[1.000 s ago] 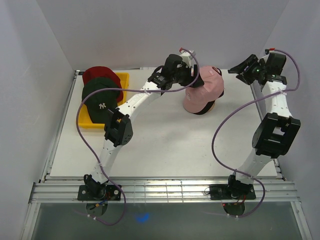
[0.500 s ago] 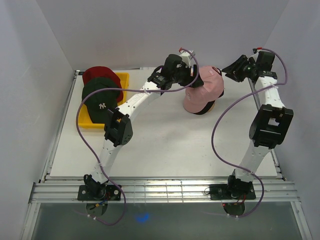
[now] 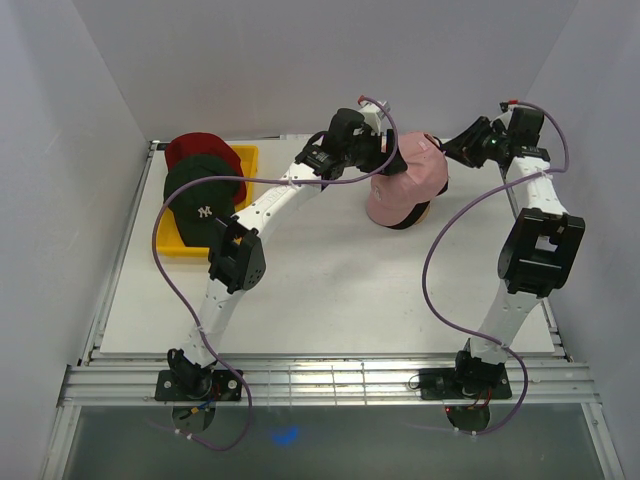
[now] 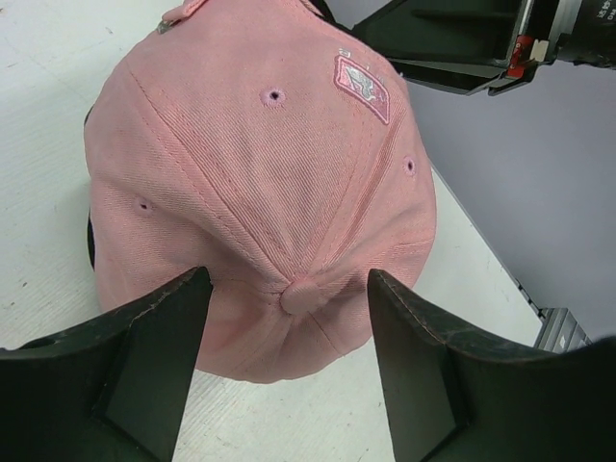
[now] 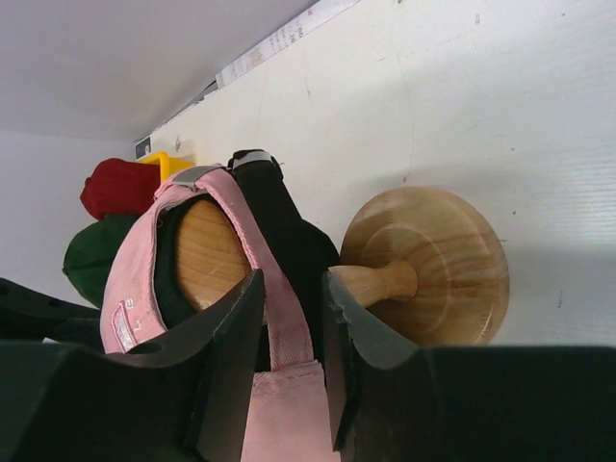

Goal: Stack the hats

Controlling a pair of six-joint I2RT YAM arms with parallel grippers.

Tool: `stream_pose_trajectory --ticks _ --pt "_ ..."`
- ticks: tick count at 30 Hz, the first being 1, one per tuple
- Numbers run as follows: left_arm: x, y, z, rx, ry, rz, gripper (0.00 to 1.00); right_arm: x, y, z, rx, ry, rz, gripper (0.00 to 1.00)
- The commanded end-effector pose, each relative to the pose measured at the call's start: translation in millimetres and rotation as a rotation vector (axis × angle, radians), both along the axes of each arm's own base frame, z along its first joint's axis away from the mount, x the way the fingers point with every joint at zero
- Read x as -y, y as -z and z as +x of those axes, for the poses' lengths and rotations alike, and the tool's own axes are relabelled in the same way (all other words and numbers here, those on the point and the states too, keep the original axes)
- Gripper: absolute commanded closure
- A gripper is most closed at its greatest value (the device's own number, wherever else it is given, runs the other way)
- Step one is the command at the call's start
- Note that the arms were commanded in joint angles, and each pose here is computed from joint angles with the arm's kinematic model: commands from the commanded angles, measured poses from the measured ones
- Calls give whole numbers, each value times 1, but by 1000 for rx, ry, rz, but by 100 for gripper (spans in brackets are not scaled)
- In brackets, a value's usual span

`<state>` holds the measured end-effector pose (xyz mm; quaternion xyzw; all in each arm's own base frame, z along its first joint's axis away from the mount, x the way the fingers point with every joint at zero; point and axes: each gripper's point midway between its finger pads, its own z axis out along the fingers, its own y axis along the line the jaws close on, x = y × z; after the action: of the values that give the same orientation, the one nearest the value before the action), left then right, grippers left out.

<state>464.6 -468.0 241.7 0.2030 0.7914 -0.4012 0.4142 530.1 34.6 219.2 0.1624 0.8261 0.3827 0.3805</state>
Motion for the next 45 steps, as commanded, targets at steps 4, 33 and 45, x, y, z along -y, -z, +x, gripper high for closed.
stream_pose_trajectory --ticks 4,33,45 --pt "-6 -21 2 26 -17 -17 23 -6 -17 -8 58 -31 -9 65" --pt "-7 -22 1 24 -22 -12 23 -5 -22 -27 59 -26 -48 66" --pt "-5 -21 2 18 -26 -19 23 -6 -5 -38 26 -38 -59 69"
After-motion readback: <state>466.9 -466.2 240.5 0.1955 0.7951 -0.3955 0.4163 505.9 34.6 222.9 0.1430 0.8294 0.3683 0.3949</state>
